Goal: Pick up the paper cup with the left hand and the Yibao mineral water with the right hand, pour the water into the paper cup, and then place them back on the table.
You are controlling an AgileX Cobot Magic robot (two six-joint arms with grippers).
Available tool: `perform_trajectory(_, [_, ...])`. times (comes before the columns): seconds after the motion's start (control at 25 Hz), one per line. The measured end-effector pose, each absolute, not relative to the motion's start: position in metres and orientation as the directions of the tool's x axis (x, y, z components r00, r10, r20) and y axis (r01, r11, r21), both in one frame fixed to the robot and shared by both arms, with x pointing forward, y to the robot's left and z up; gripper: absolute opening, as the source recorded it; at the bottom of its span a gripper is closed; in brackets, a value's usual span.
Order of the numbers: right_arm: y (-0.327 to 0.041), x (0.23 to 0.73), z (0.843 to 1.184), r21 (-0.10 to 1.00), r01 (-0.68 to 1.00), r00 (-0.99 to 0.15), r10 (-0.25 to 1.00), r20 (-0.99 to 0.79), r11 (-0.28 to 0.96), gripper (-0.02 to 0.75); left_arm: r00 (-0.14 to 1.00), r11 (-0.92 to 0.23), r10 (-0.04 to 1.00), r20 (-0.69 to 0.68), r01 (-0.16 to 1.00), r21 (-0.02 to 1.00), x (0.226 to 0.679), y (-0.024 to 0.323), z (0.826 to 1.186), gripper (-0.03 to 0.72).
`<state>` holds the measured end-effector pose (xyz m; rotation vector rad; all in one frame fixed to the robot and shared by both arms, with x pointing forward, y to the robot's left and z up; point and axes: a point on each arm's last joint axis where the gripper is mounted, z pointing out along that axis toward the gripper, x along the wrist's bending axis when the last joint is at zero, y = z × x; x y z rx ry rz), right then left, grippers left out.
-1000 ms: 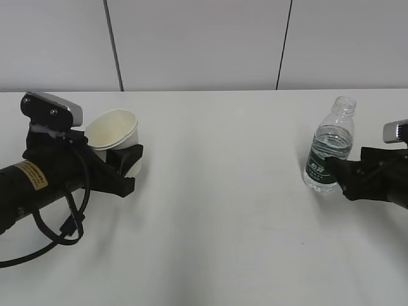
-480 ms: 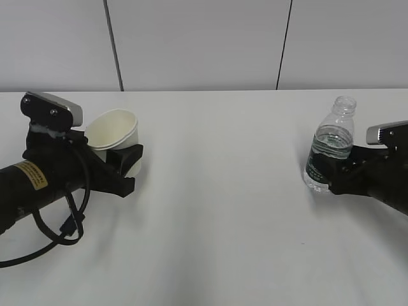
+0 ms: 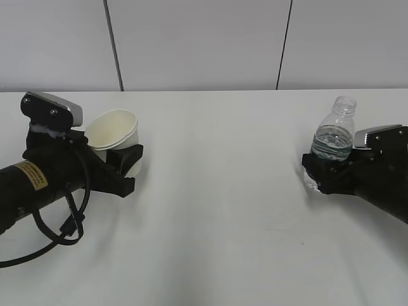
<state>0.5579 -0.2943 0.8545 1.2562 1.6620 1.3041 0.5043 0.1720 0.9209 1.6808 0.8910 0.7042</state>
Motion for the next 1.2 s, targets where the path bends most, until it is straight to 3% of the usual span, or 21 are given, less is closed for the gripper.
perform_trajectory(0.76, [-0.2941,0.5645,0.8470,0.959,0.280,-0.324,0.945,0.047,0.049,0.593,0.550,-0.165,0.835,0.022,0.213,0.963,0.5041,0.1718,0.9208,0.410])
perform_trajectory(1.04, [-0.2938,0.5649,0.8479,0.960,0.275,-0.328,0.944,0.043,0.052,0.479,0.550,-0.165,0.835,0.022,0.213,0.963,0.5041,0.1718,0.9208,0.410])
perform_trajectory(1.2, [-0.2926,0.5644,0.8480,0.961,0.263,-0.350,0.937,0.016,0.082,0.454,0.550,-0.165,0.835,0.022,0.213,0.963,0.5041,0.1718,0.9208,0.410])
